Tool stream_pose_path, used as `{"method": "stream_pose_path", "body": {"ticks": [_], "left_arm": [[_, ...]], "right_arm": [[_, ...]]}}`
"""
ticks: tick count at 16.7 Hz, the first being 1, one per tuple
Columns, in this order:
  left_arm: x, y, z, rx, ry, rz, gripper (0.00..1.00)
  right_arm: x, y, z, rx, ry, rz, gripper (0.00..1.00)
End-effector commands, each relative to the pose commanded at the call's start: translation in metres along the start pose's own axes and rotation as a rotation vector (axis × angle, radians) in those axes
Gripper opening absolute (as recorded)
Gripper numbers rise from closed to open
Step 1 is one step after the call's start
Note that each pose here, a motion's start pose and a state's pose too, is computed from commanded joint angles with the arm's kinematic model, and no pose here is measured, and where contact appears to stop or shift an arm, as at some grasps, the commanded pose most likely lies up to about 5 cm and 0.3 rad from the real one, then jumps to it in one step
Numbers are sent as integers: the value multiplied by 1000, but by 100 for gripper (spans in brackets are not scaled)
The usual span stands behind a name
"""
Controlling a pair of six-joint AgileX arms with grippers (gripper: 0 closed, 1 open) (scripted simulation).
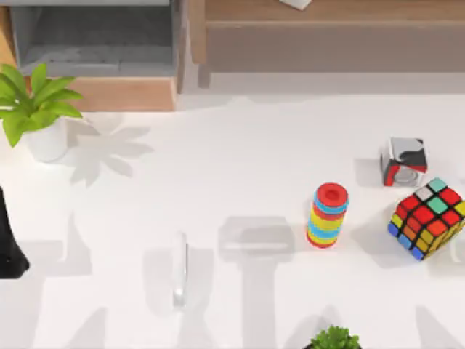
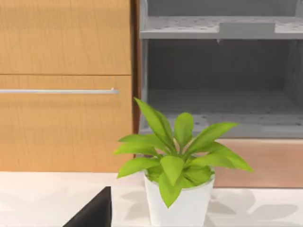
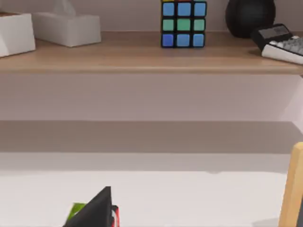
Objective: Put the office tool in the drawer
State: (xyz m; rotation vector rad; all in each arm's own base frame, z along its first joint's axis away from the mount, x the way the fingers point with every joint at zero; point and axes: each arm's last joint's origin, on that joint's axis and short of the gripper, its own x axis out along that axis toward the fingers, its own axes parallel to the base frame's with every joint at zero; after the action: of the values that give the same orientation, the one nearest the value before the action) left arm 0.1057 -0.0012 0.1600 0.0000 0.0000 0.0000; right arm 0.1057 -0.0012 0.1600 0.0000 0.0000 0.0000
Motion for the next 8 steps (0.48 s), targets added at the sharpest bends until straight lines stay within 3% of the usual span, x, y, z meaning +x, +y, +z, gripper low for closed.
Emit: {"method": "stream_pose_path", "body": {"ticks": [4,8], "left_arm": [[1,0,3,19,3,-1,100],[10,3,24,130,12,-6,100]], "right_arm": [[0,0,0,0,0,0,100],[0,0,0,0,0,0,100]]}}
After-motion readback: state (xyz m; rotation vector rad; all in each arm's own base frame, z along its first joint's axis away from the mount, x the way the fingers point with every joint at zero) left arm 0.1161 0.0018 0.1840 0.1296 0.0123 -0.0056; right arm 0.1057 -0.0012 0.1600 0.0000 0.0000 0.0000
